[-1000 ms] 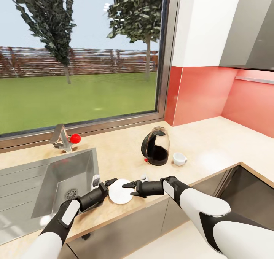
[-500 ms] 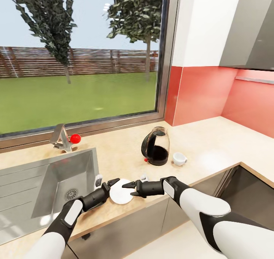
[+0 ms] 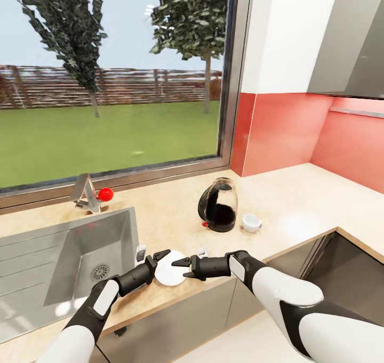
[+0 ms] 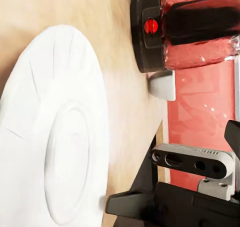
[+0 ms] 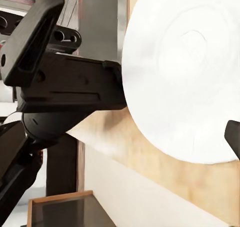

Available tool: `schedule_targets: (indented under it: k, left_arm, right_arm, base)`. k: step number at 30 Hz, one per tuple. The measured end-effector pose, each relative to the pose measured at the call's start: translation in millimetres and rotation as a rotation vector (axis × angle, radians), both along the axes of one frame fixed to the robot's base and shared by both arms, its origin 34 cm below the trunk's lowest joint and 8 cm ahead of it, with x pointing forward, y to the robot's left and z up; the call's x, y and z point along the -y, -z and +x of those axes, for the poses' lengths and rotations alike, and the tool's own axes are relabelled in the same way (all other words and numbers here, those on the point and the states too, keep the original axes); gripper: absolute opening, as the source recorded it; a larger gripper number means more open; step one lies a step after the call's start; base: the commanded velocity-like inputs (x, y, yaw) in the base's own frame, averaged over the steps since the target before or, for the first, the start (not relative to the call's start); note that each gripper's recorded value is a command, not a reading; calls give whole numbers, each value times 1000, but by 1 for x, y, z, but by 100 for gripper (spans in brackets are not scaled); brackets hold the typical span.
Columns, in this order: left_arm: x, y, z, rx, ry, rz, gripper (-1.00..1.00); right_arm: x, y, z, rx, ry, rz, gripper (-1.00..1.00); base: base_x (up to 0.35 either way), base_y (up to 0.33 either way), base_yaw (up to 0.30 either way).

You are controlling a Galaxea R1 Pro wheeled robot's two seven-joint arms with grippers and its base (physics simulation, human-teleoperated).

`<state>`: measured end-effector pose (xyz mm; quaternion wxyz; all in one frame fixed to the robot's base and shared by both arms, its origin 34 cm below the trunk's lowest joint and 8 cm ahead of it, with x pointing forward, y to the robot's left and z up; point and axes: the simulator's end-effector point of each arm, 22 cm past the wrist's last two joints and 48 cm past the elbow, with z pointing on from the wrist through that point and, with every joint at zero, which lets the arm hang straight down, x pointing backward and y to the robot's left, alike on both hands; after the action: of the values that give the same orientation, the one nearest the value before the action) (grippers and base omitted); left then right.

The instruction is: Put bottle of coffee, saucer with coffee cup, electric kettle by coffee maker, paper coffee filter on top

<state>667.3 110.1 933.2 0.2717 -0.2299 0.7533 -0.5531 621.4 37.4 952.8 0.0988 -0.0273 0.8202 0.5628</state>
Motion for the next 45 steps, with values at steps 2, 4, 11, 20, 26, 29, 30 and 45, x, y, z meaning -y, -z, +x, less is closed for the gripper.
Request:
schedule_targets:
  k: [2,4,11,20,26,29,30,45]
  left_arm:
    - [0,0,0,-2,1,1,100]
    - [-1,1,0,-3,1,1,100]
    - [-2,0,0,-1,-2,1,100]
    - [-2,-1,0,1,-1,2,100]
    - [2,-1,-1,2,3,0,100]
    - [2,-1,-1,2,5,1,100]
    - [3,-1,-1,1,7,1,100]
    - [2,4,-3,-6,16,20,-100]
  right_arm:
    - [0,1,-1,-3,1,-1,100]
    - [1,4,-3,-8,2,-2,100]
    - [3,9,0,-41,45,-12,100]
    - [4,10,1,-45,51,-15,100]
    - [3,10,1,-46,52,-14,100]
    - [3,10,1,-46,52,-14,100]
    - [4,10,1,-45,52,-15,100]
    - [4,11,2,-41,51,-19,100]
  base:
    - [0,0,0]
    - [0,0,0]
    - [0,0,0]
    - [0,0,0]
    - [0,0,0]
    - [0,0,0]
    - [0,0,0]
    - [0,0,0]
